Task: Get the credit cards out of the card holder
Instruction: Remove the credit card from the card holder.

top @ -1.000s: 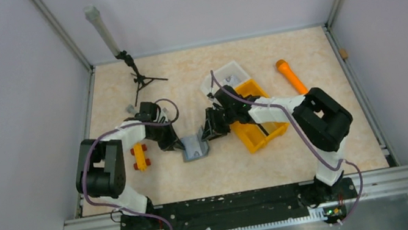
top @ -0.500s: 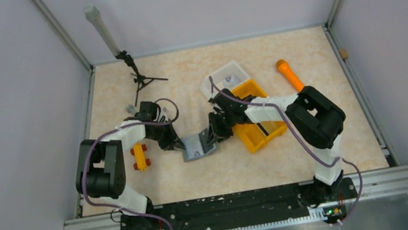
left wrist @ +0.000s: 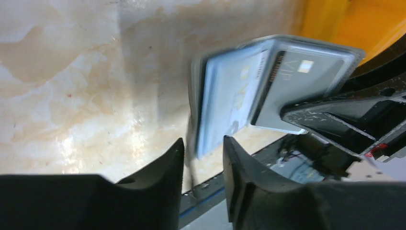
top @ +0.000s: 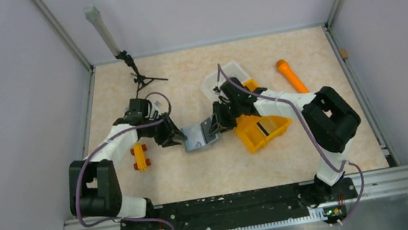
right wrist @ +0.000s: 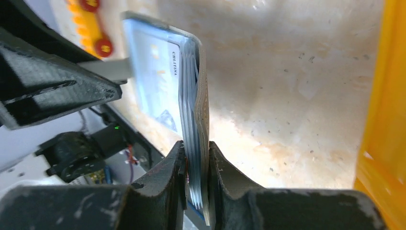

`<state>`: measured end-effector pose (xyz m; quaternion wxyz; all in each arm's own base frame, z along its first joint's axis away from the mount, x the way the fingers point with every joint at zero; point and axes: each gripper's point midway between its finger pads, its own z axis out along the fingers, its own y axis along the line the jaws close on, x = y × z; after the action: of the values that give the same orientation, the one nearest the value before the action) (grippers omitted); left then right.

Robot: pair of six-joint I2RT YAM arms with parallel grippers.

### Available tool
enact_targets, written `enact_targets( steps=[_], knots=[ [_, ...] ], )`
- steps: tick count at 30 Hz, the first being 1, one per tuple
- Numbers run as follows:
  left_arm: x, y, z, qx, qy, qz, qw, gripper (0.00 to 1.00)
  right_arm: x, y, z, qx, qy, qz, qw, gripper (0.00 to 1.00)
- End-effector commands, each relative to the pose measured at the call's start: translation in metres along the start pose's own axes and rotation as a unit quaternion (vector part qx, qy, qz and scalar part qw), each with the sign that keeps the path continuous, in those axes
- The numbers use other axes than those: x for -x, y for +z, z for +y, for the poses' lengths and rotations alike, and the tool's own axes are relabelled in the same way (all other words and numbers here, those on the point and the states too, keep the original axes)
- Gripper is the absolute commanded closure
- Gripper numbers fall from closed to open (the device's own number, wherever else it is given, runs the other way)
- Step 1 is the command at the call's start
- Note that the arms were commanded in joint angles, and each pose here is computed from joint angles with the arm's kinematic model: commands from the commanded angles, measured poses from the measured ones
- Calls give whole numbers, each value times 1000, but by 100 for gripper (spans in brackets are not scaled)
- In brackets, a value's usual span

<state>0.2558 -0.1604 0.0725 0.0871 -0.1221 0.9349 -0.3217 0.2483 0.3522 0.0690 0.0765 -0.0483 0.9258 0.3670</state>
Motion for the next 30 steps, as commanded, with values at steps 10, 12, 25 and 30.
enact_targets(
  steps=[10, 12, 25, 30],
  knots=[
    [59, -105, -83, -234, -38, -133, 962, 21, 67, -154, 93, 169, 12, -81, 982, 100],
    [64, -119, -103, -280, -32, -140, 949, 17, 69, -167, 97, 181, 25, -81, 980, 100],
    [70, -128, -160, -343, 7, -113, 933, 2, 68, -194, 123, 240, 36, -69, 968, 100],
    [68, -126, -165, -364, 0, -98, 926, 25, 68, -197, 126, 250, 39, -69, 965, 100]
  ],
)
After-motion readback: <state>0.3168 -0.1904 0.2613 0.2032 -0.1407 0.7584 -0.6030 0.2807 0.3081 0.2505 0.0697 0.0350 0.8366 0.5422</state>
